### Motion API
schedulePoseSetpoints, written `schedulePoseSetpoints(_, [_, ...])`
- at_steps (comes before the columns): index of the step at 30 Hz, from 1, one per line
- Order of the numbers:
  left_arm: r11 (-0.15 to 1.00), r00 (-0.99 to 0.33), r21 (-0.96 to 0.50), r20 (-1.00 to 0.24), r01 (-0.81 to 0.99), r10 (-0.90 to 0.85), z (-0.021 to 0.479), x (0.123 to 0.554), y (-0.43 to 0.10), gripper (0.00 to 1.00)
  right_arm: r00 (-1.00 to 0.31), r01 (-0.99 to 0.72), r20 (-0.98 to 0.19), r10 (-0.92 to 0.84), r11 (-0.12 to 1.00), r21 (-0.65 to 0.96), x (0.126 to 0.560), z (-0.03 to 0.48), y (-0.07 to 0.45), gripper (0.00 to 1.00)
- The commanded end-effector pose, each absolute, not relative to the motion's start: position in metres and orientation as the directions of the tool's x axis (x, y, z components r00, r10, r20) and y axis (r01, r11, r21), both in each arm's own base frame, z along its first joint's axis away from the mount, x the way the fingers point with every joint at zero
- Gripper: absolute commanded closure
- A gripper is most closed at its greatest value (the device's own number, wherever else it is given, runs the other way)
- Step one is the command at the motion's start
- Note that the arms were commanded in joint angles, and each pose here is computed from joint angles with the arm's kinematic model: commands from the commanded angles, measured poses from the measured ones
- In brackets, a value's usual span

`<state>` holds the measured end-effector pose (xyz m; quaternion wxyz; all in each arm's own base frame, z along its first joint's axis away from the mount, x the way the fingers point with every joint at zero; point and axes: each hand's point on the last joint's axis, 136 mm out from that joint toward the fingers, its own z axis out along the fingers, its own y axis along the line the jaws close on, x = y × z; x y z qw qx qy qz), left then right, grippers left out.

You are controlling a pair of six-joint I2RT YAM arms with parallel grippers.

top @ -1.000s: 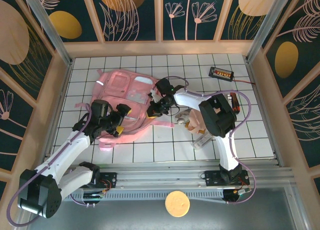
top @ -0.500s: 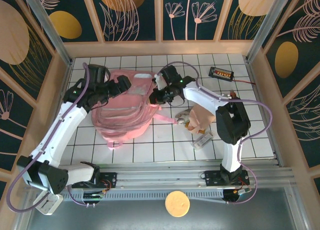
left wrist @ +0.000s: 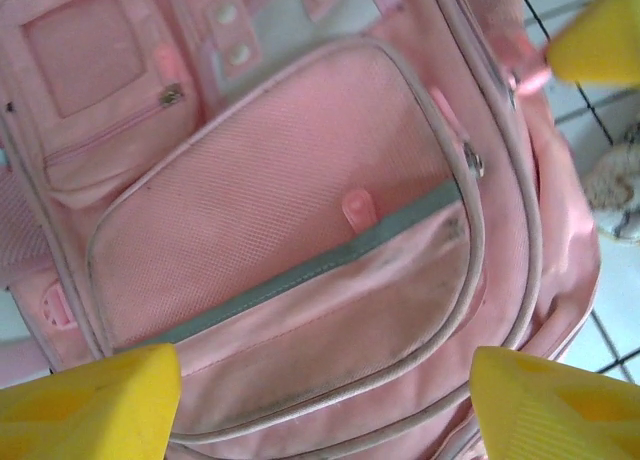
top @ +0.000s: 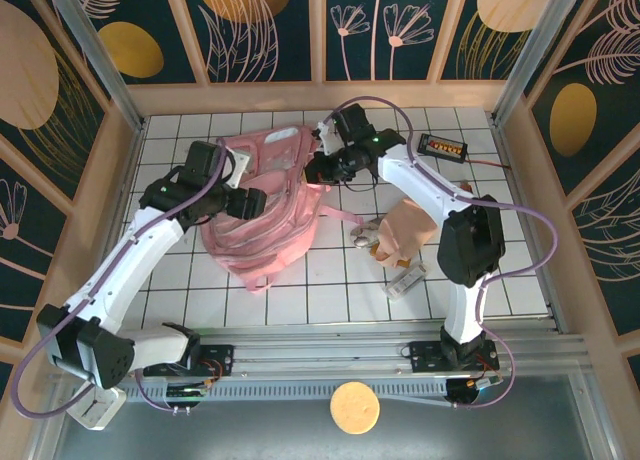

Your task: Pack books, pencil case, and school supplies into a backpack

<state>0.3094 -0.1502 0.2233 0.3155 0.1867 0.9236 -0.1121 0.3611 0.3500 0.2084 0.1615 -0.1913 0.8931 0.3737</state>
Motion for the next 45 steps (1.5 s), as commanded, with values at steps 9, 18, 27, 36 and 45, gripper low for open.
schedulePoseSetpoints(9, [0.819, -0.622, 0.047, -0.626, 0.572, 0.471, 0.195, 0.336, -0.18, 0.32, -0.819, -0.553, -0.529, -0.222, 0.551, 0.625, 0.364, 0.262, 0.366, 1.0])
schedulePoseSetpoints(18, [0.819, -0.665, 0.025, -0.57, 0.573, 0.483, 0.169, 0.347, -0.187, 0.47, -0.812, -0.566, -0.539, -0.227, 0.536, 0.627, 0.362, 0.272, 0.372, 1.0])
schedulePoseSetpoints(27, [0.846, -0.728, -0.038, -0.53, 0.532, 0.435, 0.168, 0.362, -0.199, 1.0, -0.799, -0.576, -0.544, -0.256, 0.586, 0.57, 0.369, 0.26, 0.363, 1.0])
schedulePoseSetpoints(36, [0.926, -0.804, -0.069, -0.522, 0.372, 0.284, 0.192, 0.388, -0.192, 1.0, -0.831, -0.522, -0.513, -0.215, 0.62, 0.587, 0.363, 0.255, 0.347, 1.0])
schedulePoseSetpoints(45, [0.93, -0.839, -0.177, -0.508, 0.321, 0.193, 0.195, 0.396, -0.209, 1.0, -0.84, -0.52, -0.519, -0.158, 0.507, 0.688, 0.322, 0.267, 0.346, 1.0])
